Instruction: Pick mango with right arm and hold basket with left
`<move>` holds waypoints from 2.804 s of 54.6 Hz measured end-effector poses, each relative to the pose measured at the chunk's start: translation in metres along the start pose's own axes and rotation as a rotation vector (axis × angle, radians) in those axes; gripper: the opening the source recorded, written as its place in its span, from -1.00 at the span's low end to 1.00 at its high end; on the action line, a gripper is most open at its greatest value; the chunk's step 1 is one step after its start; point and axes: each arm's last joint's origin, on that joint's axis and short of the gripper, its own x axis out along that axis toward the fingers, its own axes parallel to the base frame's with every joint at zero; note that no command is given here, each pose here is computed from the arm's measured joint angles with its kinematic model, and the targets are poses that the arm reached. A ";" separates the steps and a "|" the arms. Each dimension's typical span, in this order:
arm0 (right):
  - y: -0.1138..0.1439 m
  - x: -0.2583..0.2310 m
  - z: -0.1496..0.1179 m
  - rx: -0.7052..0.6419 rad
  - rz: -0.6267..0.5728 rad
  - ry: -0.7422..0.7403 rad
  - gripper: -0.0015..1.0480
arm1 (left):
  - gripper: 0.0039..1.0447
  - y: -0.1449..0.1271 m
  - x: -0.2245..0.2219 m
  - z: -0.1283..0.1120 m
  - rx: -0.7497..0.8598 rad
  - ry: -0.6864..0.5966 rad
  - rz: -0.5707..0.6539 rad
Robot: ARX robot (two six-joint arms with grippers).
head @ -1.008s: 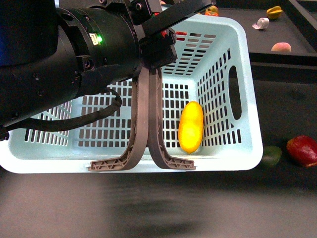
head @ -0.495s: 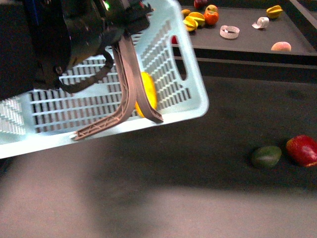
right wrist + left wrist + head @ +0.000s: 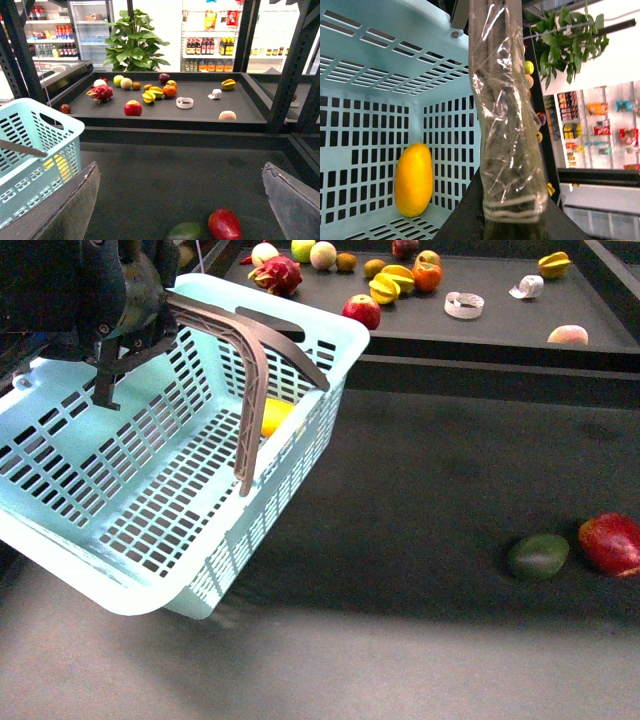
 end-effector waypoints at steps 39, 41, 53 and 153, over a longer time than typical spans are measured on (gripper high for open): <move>0.000 0.000 0.000 0.000 0.000 0.000 0.85 | -0.15 0.042 0.038 0.011 -0.231 -0.169 0.201; 0.000 0.000 0.000 0.000 0.000 0.000 0.85 | 0.02 0.037 0.034 0.013 -0.229 -0.171 0.202; 0.000 0.000 0.000 0.000 0.000 0.000 0.85 | 0.82 0.015 -0.007 0.030 -0.195 -0.186 0.169; 0.000 0.000 0.000 0.000 0.000 -0.001 0.85 | -0.97 0.105 -0.218 0.143 1.167 -0.121 -0.413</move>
